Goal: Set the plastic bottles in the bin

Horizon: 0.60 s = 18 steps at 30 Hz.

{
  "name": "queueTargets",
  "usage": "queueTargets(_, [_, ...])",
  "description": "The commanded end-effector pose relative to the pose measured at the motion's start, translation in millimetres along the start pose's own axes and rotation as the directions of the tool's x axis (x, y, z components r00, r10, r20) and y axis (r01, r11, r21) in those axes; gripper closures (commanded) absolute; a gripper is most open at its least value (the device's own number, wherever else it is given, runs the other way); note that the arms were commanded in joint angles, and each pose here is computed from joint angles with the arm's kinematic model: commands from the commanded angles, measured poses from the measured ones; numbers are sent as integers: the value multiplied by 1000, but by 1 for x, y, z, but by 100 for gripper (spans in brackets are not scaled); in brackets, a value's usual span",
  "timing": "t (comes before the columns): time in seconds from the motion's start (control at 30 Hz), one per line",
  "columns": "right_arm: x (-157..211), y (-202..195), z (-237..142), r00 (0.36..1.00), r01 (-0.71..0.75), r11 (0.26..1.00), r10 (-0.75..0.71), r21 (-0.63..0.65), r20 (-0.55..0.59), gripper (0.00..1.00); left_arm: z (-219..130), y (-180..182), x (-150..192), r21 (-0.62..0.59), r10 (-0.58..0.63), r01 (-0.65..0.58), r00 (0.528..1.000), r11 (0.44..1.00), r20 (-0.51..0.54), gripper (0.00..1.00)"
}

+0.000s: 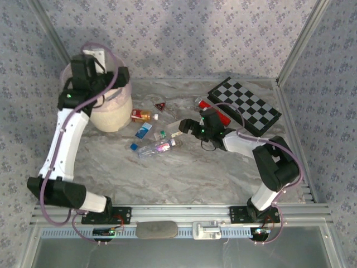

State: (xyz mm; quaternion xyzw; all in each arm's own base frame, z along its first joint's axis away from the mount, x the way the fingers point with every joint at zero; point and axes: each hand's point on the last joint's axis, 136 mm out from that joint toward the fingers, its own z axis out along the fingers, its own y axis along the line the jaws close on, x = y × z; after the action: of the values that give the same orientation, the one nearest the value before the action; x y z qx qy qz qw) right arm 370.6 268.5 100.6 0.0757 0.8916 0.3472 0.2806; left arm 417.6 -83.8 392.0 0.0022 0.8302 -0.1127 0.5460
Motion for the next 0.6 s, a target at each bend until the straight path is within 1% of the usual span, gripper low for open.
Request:
queueTargets(0.0, [-1,5,11,995,-104,994,104,36,12,1,7,-29,23,85,-47,44,998,995,31,0])
queueTargets(0.07, [1,9,16,992,-128,990,127,52,13,1,8,-42,42,114,-69,64,997,991,38,0])
queueTargets(0.13, [4,8,22,983,-181,980,181,88,7,1,11,-52,61,139,-101,94,994,986,45,0])
queueTargets(0.2, [6,12,30,976,-218,972,219,84,-7,1,14,-58,80,167,-142,133,989,977,46,0])
queueTargets(0.27, [8,13,36,966,-256,963,257,89,-1,1,17,-62,95,188,-156,146,987,971,39,0])
queueTargets(0.4, [10,11,47,952,-304,944,305,132,9,1,21,-54,120,151,-152,151,988,977,-3,0])
queueTargets(0.57, [13,5,62,933,-357,918,359,171,18,4,21,-47,144,134,-147,152,988,979,-45,0])
